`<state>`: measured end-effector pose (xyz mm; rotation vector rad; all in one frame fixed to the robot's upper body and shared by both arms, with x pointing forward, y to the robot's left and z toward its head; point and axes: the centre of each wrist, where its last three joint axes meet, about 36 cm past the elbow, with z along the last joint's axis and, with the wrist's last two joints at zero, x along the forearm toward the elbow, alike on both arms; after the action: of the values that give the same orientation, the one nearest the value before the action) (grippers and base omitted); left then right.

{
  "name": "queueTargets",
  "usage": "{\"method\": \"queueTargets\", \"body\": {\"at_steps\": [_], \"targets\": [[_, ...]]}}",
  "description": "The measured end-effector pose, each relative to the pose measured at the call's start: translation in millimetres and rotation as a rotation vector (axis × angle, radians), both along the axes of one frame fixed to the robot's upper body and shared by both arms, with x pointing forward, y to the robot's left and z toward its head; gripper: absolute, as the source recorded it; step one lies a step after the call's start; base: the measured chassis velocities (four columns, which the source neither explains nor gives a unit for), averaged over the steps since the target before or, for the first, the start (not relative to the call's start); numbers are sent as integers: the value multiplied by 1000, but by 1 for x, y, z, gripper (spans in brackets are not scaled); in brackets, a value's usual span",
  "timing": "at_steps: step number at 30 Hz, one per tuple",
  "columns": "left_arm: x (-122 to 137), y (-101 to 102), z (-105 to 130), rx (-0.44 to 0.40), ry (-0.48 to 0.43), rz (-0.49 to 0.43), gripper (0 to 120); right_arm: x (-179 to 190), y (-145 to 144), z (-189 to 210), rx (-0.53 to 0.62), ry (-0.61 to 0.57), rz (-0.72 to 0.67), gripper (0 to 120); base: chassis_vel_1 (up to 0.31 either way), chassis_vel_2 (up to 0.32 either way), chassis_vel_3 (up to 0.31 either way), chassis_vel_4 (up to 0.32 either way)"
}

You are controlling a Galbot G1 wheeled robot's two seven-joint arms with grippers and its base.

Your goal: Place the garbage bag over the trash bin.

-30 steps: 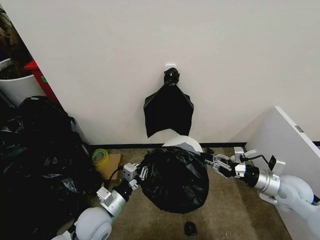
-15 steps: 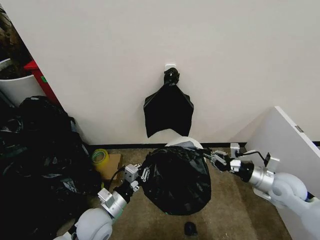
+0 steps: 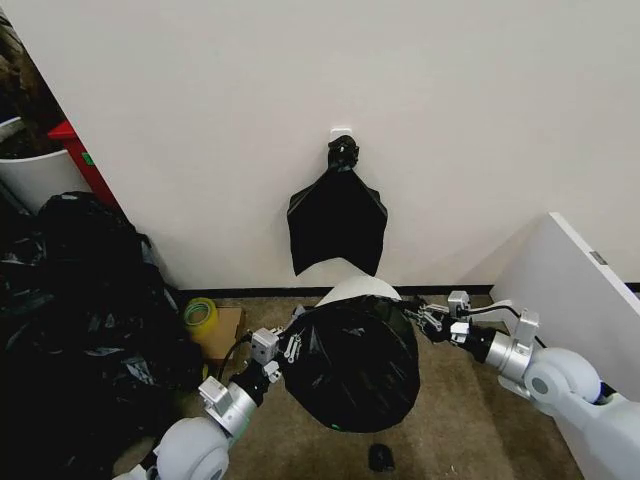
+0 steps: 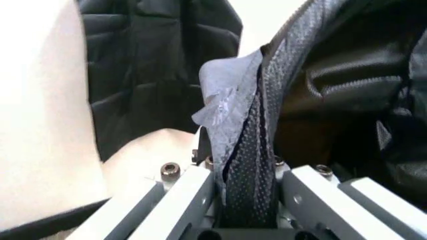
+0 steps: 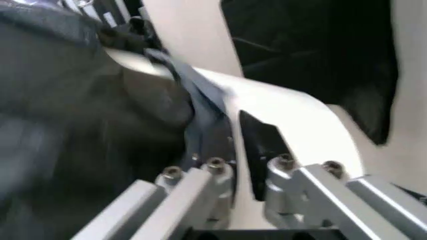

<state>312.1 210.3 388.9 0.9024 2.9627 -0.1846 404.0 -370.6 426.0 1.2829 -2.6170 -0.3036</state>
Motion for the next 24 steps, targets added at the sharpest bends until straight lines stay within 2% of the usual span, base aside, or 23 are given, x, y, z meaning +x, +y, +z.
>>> {"method": "queueTargets", "body": {"at_steps": [3,4,6,7,9,11,13,17,18,21,23,24], "targets": [[1,-2,2,-21,30,23,0,-2,-4,1,4,-31,-10,18,0,0,0,0],[1,-2,2,-21,30,23,0,-2,-4,1,4,-31,-10,18,0,0,0,0],[1,-2,2,-22,34,24,0,-4,-7,2,10,-46,6,29,0,0,0,0],[1,-2,2,-22,34,24,0,-4,-7,2,10,-46,6,29,0,0,0,0],[1,-1,3,-14,29,20,0,-6,-11,2,22,-55,26,38,0,0,0,0],[1,1,4,-5,24,18,0,-7,-9,3,63,-56,5,49,0,0,0,0],[1,1,3,-2,23,18,0,-7,-9,4,73,-57,-5,52,0,0,0,0],[-1,2,2,12,16,12,0,-9,-9,3,82,-52,-44,70,0,0,0,0],[-1,2,2,12,16,12,0,-9,-9,3,82,-52,-44,70,0,0,0,0],[-2,2,2,18,12,10,0,-11,-5,4,122,-43,-69,85,0,0,0,0],[-2,3,2,18,12,11,0,-11,-3,5,131,-41,-76,86,0,0,0,0],[-2,3,1,18,14,16,0,-12,0,8,157,-35,-108,96,0,0,0,0]]}}
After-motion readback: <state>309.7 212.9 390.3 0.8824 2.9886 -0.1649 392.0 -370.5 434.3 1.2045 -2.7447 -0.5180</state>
